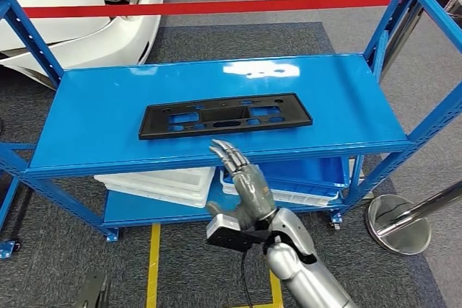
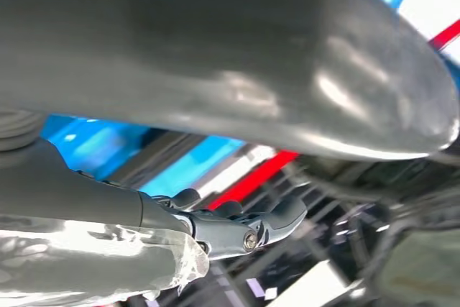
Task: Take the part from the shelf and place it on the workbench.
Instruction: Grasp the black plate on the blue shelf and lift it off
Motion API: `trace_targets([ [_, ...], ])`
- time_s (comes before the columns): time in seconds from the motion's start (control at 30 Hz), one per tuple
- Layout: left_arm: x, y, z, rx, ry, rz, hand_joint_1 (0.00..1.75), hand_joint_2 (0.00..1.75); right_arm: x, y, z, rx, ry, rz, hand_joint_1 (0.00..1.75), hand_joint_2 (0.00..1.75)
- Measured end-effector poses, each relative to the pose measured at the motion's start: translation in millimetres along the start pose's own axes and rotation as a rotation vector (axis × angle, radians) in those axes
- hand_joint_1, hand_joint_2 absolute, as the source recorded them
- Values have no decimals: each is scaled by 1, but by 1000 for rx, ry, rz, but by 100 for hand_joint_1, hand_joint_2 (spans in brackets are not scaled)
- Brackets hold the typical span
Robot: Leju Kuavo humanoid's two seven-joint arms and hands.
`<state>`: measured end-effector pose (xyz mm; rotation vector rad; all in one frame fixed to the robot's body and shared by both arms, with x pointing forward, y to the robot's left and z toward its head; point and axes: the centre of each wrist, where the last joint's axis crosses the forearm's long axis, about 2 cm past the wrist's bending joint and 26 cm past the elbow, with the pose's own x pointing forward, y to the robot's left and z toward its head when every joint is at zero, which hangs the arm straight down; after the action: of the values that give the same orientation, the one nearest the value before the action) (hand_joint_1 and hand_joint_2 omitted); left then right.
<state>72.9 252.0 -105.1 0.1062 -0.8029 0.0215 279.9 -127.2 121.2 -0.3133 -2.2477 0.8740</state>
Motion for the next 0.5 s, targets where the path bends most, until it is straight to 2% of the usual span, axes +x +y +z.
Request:
trace_targets([
  [0.17, 2, -1, -1, -20, -9, -9, 0, 0, 11, 8, -7, 46, -59, 15, 0, 0],
  [0.3, 2, -1, -1, -21, -8, -9, 0, 0, 14, 12, -7, 47, -66, -31, 0, 0],
  [0.5, -1, -1, 1, -2, -8, 7, 0, 0, 25, 23, 16, 30, -54, -74, 0, 0],
])
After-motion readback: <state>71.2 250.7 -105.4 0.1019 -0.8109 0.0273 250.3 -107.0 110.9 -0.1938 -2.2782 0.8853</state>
